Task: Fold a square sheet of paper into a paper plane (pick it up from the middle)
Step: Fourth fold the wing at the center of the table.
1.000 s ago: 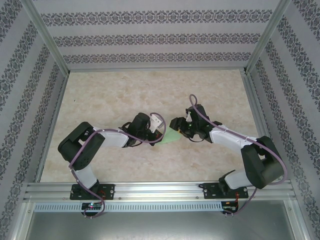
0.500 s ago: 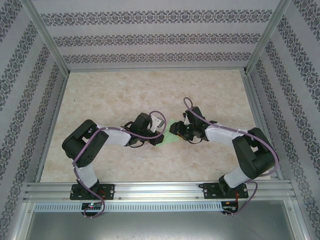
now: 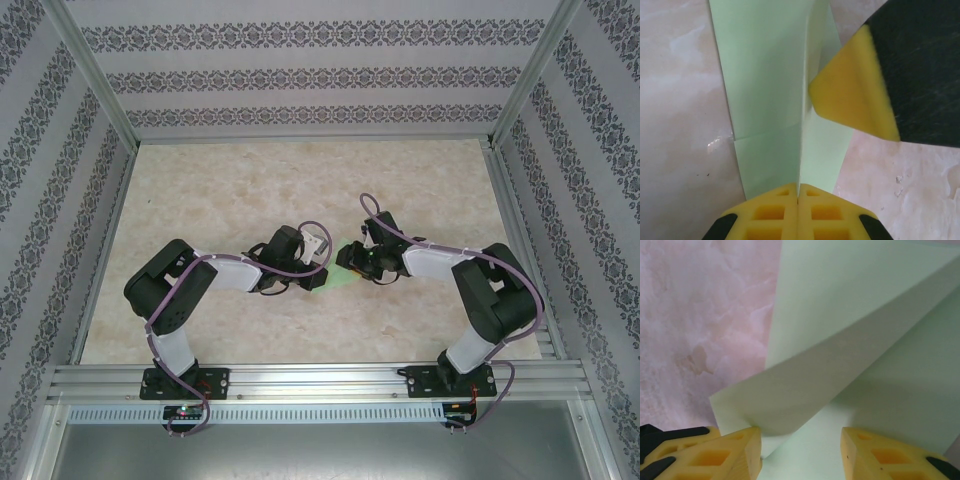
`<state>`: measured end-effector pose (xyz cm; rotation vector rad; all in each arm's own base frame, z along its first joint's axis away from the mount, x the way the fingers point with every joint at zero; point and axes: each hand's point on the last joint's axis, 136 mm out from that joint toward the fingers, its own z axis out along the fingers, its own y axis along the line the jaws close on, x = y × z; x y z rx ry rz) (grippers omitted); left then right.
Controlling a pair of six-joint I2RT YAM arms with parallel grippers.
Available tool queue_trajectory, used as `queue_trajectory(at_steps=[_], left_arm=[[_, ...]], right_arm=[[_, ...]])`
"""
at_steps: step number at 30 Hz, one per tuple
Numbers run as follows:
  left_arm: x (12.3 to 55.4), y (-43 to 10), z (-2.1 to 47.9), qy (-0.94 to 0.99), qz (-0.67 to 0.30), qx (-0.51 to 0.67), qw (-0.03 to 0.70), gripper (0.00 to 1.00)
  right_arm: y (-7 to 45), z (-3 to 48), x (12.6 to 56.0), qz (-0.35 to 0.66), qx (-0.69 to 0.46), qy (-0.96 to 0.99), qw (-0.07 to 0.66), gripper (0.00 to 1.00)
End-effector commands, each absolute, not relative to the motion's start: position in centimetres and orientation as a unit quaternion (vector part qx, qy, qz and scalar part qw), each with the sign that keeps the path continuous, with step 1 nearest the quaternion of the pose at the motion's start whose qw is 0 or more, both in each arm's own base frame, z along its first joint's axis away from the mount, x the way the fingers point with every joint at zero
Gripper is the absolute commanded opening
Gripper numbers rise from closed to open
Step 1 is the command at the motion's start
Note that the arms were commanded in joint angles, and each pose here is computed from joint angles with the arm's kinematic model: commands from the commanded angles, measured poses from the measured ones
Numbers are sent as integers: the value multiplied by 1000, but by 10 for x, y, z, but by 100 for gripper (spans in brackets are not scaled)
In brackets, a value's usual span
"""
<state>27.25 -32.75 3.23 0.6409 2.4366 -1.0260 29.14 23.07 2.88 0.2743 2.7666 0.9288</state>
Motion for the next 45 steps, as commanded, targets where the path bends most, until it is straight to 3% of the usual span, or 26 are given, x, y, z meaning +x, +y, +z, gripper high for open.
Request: queue_trajectory(at_steps=[1, 5, 10, 15, 20, 23, 33, 45], left_arm=[[272, -332, 32, 879, -369, 227, 200, 3], [273, -331, 31, 885, -360, 221, 195, 9], [271, -326, 33, 891, -356, 216, 182, 28], [273, -320, 48, 888, -368, 204, 183, 39], [281, -305, 68, 894, -360, 166, 209, 46], [282, -305, 75, 894, -372, 142, 208, 45], [271, -330, 55, 891, -413, 132, 133, 21], [275, -319, 36, 914, -365, 121, 130, 14]], right_arm=[[235, 31, 299, 309, 84, 940, 119, 46], [230, 22, 298, 288, 94, 947, 108, 49], [222, 14, 291, 249, 103, 959, 92, 52], [216, 7, 288, 226, 110, 964, 81, 54], [210, -1, 284, 204, 122, 969, 71, 56], [208, -7, 282, 191, 129, 971, 61, 56], [200, -23, 273, 153, 140, 978, 36, 49], [193, -31, 265, 126, 133, 983, 15, 50]])
